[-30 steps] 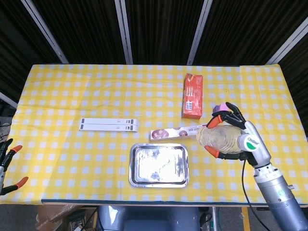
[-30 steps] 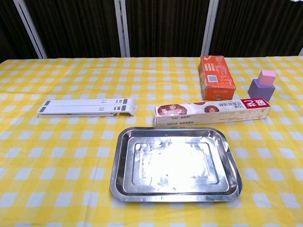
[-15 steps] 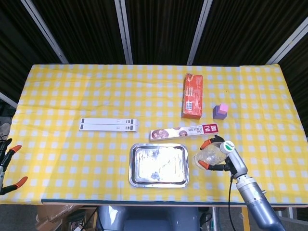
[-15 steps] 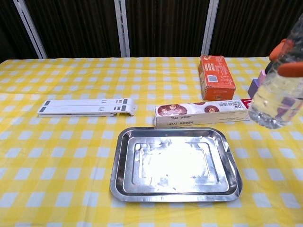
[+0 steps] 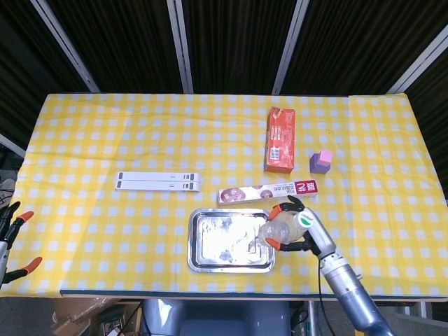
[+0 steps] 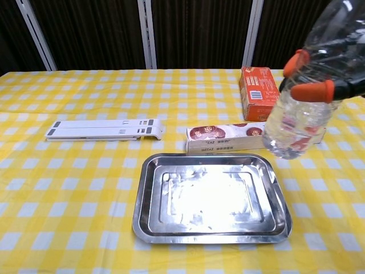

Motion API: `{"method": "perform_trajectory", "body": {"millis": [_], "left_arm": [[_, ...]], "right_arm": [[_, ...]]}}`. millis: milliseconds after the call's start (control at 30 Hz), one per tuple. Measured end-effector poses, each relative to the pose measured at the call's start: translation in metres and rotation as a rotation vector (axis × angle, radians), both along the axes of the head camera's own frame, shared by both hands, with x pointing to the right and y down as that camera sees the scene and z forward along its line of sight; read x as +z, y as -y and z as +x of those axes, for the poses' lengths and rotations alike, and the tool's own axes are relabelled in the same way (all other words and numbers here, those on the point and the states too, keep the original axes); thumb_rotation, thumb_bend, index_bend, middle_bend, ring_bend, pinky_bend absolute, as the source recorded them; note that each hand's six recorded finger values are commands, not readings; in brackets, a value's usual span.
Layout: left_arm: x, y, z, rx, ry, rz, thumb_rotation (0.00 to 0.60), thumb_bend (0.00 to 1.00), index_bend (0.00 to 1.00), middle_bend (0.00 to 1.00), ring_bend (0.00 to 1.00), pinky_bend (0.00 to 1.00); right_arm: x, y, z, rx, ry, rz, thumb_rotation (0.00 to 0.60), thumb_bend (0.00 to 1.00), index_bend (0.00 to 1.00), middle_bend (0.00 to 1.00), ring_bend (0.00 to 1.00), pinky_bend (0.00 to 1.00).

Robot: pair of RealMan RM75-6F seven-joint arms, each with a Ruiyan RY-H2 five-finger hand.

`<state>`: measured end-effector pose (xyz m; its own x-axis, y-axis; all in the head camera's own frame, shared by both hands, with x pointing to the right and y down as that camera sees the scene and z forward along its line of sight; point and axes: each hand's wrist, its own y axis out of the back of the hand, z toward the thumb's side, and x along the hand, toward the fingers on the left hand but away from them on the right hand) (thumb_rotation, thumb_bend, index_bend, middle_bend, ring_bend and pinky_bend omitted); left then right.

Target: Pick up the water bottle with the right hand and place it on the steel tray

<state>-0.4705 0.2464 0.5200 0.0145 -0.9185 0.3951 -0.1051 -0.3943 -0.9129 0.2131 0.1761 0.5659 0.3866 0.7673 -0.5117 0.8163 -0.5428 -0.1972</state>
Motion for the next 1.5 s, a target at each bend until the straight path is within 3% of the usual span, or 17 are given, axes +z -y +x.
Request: {"method": "perform_trajectory", "body": {"millis": [233, 367, 567, 1000, 1100, 1267, 1500], "left_arm": [[0.003, 0.003, -0.004, -0.009, 0.002, -0.01, 0.6, 0.2, 0.15, 0.0, 0.0, 0.0], [0.003, 0.004, -0.006, -0.013, 0.004, -0.007, 0.6, 0.2, 0.15, 0.0, 0.0, 0.0], [0.003, 0.003, -0.004, -0.01, 0.006, -0.009, 0.6, 0.2, 0.15, 0.0, 0.0, 0.0], [0.007, 0.0, 0.006, 0.01, 0.022, -0.015, 0.6, 0.2, 0.15, 0.0, 0.0, 0.0], [0.008, -0.001, 0.01, 0.016, 0.019, -0.019, 0.6, 0.2, 0.15, 0.0, 0.0, 0.0], [0.007, -0.001, 0.008, 0.01, 0.017, -0.018, 0.6, 0.2, 0.15, 0.0, 0.0, 0.0], [0.004, 0.002, 0.002, -0.008, 0.002, -0.013, 0.6, 0.2, 0.15, 0.0, 0.0, 0.0]], "right_arm": [[0.004, -0.014, -0.077, -0.054, 0.105, -0.03, 0.6, 0.82, 0.79, 0.6, 0.28, 0.0], [0.008, -0.012, -0.087, -0.025, 0.071, -0.036, 0.6, 0.82, 0.79, 0.6, 0.28, 0.0], [0.012, -0.001, -0.047, 0.044, -0.009, -0.025, 0.6, 0.82, 0.79, 0.6, 0.28, 0.0], [0.013, 0.005, 0.146, 0.265, -0.212, 0.005, 0.6, 0.82, 0.8, 0.61, 0.28, 0.0], [0.002, 0.008, 0.182, 0.258, -0.257, 0.034, 0.6, 0.82, 0.8, 0.61, 0.28, 0.0], [0.001, 0.007, 0.177, 0.202, -0.263, 0.034, 0.6, 0.82, 0.8, 0.61, 0.28, 0.0], [0.021, -0.008, 0.105, 0.069, -0.199, -0.005, 0.6, 0.82, 0.8, 0.61, 0.28, 0.0]]}}
